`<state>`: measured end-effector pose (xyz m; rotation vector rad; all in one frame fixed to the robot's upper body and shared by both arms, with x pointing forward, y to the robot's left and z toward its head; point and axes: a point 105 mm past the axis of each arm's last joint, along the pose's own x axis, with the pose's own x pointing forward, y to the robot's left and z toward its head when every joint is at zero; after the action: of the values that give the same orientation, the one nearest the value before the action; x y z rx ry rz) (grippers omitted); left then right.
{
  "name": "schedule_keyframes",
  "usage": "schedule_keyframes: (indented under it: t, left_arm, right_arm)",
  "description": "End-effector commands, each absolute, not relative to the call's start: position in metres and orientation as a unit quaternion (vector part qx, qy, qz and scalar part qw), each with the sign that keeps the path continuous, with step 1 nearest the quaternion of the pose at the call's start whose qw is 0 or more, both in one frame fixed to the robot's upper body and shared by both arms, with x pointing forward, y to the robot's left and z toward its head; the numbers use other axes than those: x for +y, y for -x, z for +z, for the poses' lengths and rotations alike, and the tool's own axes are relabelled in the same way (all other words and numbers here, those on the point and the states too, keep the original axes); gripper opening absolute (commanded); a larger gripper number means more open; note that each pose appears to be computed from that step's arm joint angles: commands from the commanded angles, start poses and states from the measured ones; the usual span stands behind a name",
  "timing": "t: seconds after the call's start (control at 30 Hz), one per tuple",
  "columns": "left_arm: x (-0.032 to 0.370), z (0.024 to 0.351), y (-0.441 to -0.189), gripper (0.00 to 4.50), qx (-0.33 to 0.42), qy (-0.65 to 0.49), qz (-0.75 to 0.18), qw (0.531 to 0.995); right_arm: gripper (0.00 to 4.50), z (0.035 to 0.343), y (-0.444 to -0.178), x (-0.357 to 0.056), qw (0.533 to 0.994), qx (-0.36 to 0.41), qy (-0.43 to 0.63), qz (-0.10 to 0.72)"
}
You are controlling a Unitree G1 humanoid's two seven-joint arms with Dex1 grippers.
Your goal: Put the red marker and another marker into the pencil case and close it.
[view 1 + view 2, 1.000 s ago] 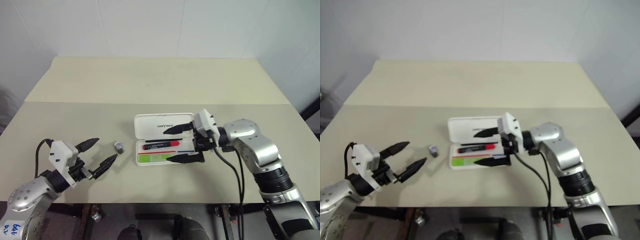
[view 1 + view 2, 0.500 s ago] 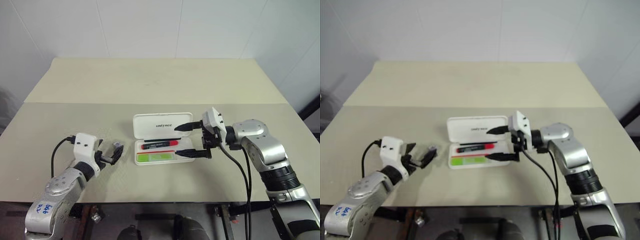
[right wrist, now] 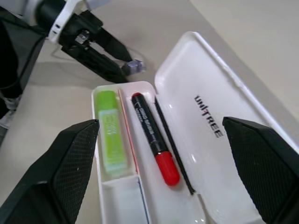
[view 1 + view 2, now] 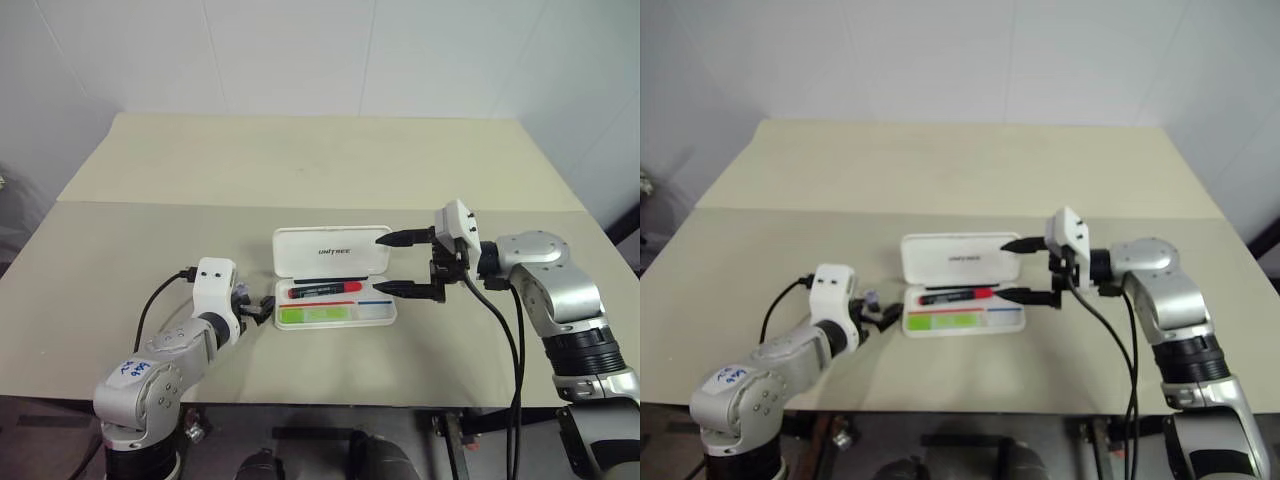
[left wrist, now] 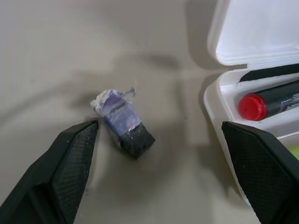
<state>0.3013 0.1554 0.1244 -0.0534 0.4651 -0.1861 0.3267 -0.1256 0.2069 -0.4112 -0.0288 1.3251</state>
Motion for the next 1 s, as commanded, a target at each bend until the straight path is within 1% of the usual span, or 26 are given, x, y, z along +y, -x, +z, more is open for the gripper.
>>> schedule_keyframes:
  t: [0.03,0.23,0.43,0.67,0.8,0.9,1.0]
  left_arm:
    - [0.165,0.131,-0.302,4.5,0.232,0.018,-0.065,0.97]
    - [0.179,0.132,-0.306,4.5,0.244,0.008,-0.036,0.969]
    - [0.181,0.126,-0.31,4.5,0.257,0.005,-0.035,0.966]
    - [0.183,0.12,-0.325,4.5,0.281,-0.002,-0.039,0.959]
    - [0.183,0.116,-0.334,4.5,0.31,-0.015,-0.047,0.949]
    - [0.183,0.113,-0.337,3.88,0.328,-0.032,-0.057,0.942]
    - [0.181,0.113,-0.34,2.92,0.333,-0.04,-0.068,0.94]
  right_arm:
    - [4.48,0.219,-0.328,-0.137,0.783,-0.033,0.195,0.59]
    - [4.48,0.219,-0.329,-0.142,0.791,-0.032,0.198,0.579]
    - [4.48,0.218,-0.33,-0.142,0.794,-0.032,0.198,0.574]
    - [4.48,0.218,-0.332,-0.14,0.795,-0.034,0.198,0.573]
    - [4.48,0.218,-0.333,-0.139,0.795,-0.034,0.199,0.572]
    - [4.5,0.219,-0.334,-0.14,0.797,-0.035,0.201,0.569]
    - [4.5,0.22,-0.334,-0.141,0.798,-0.036,0.202,0.567]
